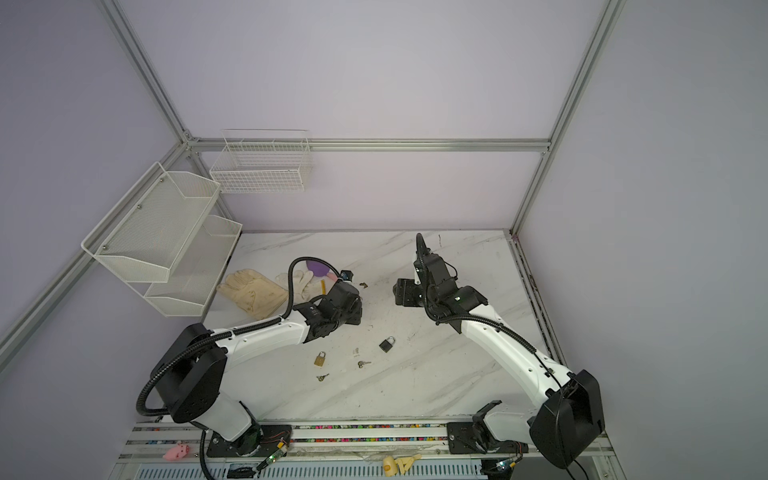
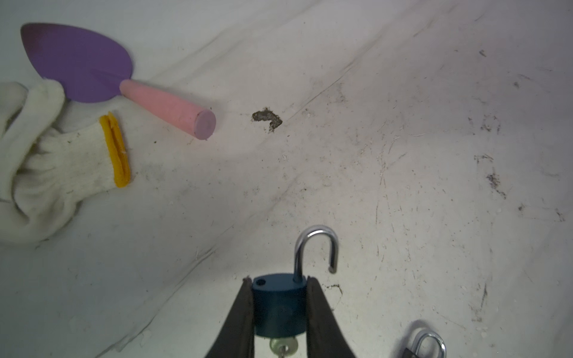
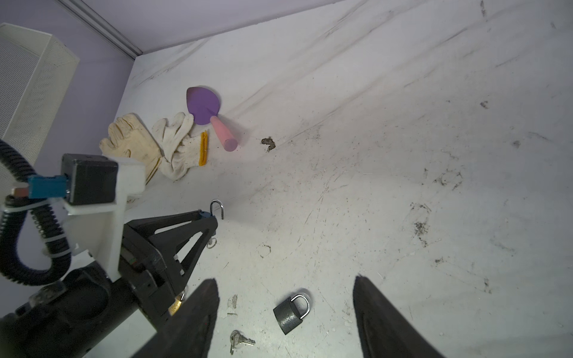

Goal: Unlock with the key
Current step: 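Set the blue padlock down with the left gripper while the right gripper moves over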

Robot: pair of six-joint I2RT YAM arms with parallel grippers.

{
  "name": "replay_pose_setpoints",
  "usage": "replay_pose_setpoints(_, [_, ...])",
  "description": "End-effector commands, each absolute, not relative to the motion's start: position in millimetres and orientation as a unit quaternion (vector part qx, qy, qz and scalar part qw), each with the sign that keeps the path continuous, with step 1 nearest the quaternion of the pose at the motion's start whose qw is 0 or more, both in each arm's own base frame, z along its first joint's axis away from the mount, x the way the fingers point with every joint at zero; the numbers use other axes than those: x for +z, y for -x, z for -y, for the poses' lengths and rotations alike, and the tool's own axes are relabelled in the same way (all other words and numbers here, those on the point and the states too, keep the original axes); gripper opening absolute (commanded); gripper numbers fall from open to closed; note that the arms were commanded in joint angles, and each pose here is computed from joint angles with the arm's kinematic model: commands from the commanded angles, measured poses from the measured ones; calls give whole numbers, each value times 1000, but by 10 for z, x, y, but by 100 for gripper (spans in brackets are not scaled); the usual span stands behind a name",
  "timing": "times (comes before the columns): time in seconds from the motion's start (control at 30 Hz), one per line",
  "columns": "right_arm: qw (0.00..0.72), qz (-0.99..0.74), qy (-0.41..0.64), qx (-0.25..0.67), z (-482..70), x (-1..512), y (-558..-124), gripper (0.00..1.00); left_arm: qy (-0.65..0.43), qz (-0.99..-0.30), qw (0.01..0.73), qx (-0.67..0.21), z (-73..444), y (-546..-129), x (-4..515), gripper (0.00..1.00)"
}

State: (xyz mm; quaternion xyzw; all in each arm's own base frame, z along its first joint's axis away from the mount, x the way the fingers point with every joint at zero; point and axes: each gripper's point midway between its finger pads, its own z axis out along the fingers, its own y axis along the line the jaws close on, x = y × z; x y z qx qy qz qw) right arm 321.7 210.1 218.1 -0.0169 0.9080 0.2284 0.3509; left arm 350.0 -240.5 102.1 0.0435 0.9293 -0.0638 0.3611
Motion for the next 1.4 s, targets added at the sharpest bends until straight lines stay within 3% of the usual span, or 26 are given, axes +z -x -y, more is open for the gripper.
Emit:
replay_pose_setpoints(0.0, [365,-896,3,252,-2128,2216,-3254,72,16,-930,360,-76,2456,-3668,1246,0])
replay_pose_setpoints(0.8, [334,-902,13,273,-2230,1903,-3198,71,66,-960,271,-33,2311,-3777,607,0])
replay_pose_setpoints(1.23, [313,-914,26,257,-2248,1901,-3150,69,85,-958,272,-47,2207,-3718,723,43])
replay_pose_setpoints(1.37, [312,-920,34,235,-2284,1922,-3135,69,87,-951,289,-74,2211,-3716,986,45])
